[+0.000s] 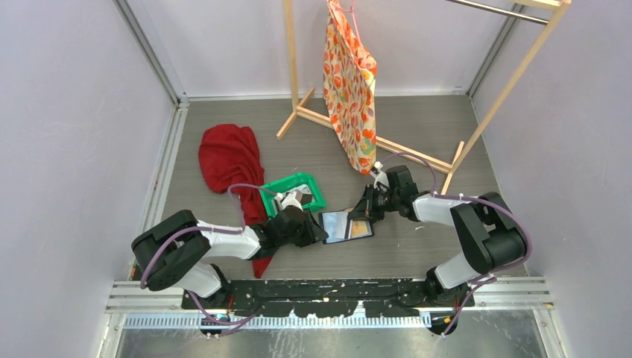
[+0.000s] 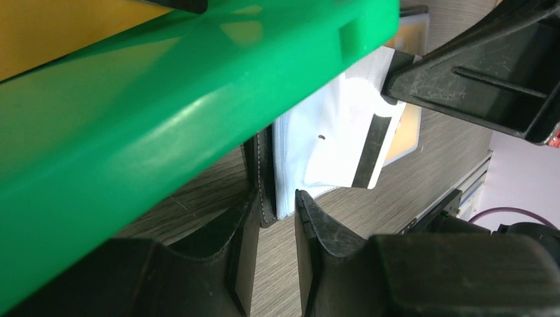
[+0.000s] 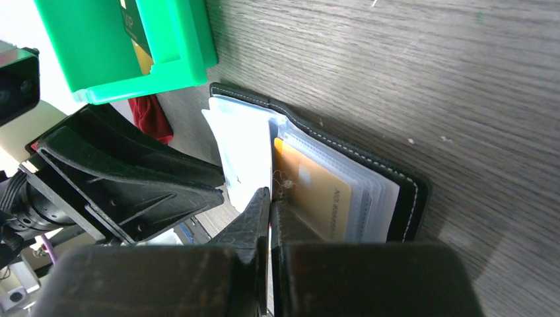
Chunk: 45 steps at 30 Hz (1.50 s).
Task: Put the credit cards into the card holder
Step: Insert the credit card into the card holder.
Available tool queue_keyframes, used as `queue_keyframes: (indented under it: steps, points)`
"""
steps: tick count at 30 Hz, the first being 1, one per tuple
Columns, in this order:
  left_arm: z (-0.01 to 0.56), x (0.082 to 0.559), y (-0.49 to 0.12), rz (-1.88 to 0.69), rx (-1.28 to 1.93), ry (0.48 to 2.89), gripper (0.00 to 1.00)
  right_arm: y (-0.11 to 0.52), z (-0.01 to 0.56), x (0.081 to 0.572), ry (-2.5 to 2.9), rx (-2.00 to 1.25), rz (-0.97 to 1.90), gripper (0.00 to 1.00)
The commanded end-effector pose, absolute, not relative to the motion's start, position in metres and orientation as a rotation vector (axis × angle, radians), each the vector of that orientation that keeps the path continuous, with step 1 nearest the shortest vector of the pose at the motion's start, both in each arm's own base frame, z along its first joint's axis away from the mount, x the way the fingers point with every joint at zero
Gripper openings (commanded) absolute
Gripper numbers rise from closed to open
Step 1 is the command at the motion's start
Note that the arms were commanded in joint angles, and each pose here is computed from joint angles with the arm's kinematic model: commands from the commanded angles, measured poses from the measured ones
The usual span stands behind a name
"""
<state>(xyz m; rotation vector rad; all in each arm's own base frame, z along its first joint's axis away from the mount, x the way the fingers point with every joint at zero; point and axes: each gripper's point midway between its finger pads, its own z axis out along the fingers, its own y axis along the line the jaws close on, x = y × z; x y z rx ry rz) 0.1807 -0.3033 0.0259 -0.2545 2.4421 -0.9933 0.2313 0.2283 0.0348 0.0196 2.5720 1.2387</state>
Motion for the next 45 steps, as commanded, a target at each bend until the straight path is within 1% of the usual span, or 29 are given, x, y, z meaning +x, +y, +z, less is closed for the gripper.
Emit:
queue_keyframes:
  steps: [1, 4, 12, 23, 29, 34, 37, 40, 42, 45]
  points:
    - [-0.006, 0.175, -0.273, -0.795, -0.304, 2.528, 0.28, 0.235, 0.040, 0.200, 2.660, -0.080, 1.299, 0.03]
    - [-0.007, 0.175, -0.274, -0.793, -0.302, 2.536, 0.28, 0.231, 0.039, 0.195, 2.707, -0.038, 1.285, 0.01]
    - [-0.007, 0.176, -0.275, -0.798, -0.299, 2.538, 0.27, 0.218, 0.030, 0.195, 2.781, 0.081, 1.169, 0.01]
    - [-0.006, 0.176, -0.281, -0.814, -0.268, 2.547, 0.26, 0.219, 0.033, 0.190, 2.778, 0.055, 1.206, 0.01]
    - [-0.002, 0.177, -0.283, -0.828, -0.259, 2.533, 0.26, 0.214, 0.035, 0.188, 2.791, 0.134, 1.256, 0.01]
    - [0.004, 0.179, -0.290, -0.874, -0.227, 2.505, 0.26, 0.215, 0.040, 0.188, 2.777, 0.132, 1.278, 0.01]
    - [0.014, 0.182, -0.297, -0.926, -0.184, 2.467, 0.28, 0.215, 0.043, 0.190, 2.760, 0.133, 1.268, 0.01]
    - [0.025, 0.185, -0.304, -0.965, -0.142, 2.431, 0.33, 0.211, 0.035, 0.196, 2.754, 0.149, 1.209, 0.01]
    - [0.032, 0.186, -0.306, -0.981, -0.121, 2.412, 0.36, 0.216, 0.036, 0.199, 2.732, 0.158, 1.246, 0.01]
    - [0.042, 0.188, -0.309, -1.001, -0.096, 2.380, 0.37, 0.221, 0.038, 0.198, 2.712, 0.154, 1.301, 0.01]
